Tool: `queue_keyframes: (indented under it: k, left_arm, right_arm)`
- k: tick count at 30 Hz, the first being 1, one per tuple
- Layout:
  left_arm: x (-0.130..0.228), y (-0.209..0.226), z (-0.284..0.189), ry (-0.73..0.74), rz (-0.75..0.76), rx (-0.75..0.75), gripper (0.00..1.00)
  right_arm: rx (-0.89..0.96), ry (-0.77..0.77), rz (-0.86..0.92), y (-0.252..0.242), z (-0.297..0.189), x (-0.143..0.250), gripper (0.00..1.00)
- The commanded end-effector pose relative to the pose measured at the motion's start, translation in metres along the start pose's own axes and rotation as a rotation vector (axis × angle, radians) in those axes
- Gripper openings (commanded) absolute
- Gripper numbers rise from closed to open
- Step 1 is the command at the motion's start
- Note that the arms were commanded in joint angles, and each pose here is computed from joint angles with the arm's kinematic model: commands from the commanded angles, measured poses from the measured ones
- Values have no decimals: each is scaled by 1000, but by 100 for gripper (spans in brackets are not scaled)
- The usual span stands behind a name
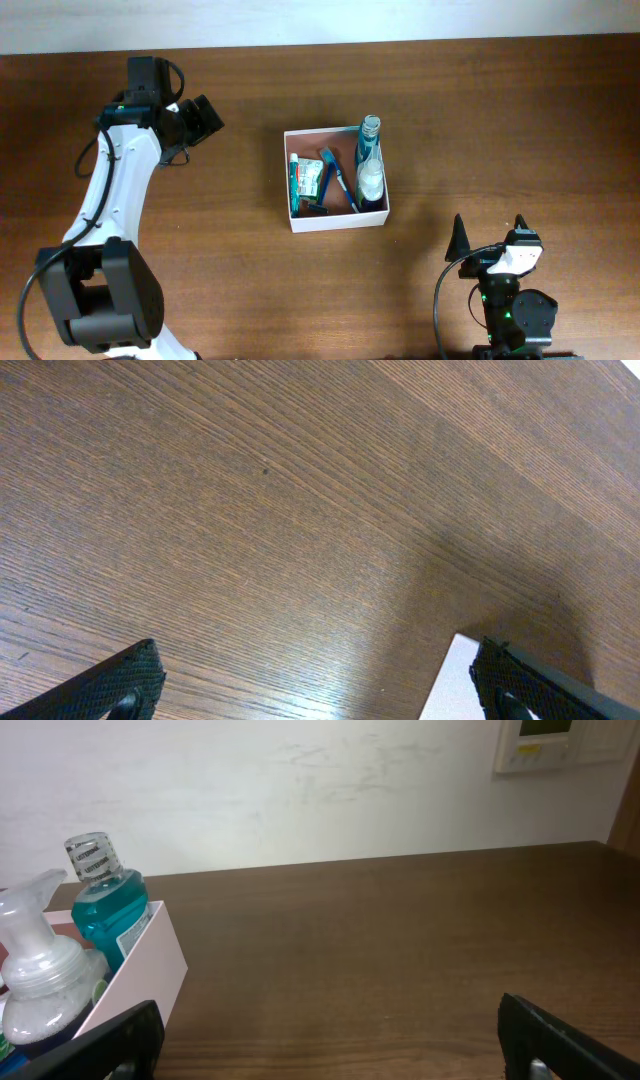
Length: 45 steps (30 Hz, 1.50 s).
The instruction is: Pack container
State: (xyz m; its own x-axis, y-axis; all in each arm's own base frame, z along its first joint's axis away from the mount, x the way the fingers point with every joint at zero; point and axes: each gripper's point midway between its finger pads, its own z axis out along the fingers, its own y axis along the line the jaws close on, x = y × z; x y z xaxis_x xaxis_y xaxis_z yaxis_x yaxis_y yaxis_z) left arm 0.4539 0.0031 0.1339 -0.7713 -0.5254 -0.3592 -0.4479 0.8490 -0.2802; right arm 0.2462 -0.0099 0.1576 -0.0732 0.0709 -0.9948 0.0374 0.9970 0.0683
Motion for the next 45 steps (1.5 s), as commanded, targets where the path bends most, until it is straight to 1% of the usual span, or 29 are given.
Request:
queue_keyframes:
  k: [1,13,15,18,27,32,35,37,41,45]
  left_arm:
    - [-10,-4,-15,-43,3,15,99]
    - [-10,-4,-15,-43,3,15,99]
    - [-13,1,-15,-59,1,-16,99]
    - [-22,18,-16,-112,-2,-113,99]
    - [-23,21,-17,-119,-4,-127,99]
    - [-35,42,-28,-175,-26,-205,99]
    - [-38,42,-59,-219,-34,-188,99]
    - [-36,40,-91,-253,-35,-172,99]
    - [-21,40,-172,-361,-36,-126,99]
    - [-3,40,-264,-547,-47,-19,99]
  right_arm:
    - [8,0,-11,-1,0,1,98]
    - [8,0,-11,-1,0,1,98]
    - [8,0,-11,-1,0,1,98]
    - [8,0,-11,-1,0,1,98]
    - [8,0,-11,-1,0,1,98]
    - [8,0,-11,-1,0,1,98]
    - [8,0,-11,-1,0,1,98]
    - [8,0,-11,-1,0,1,98]
    - [8,0,-11,-1,0,1,98]
    - [8,0,-11,-1,0,1,98]
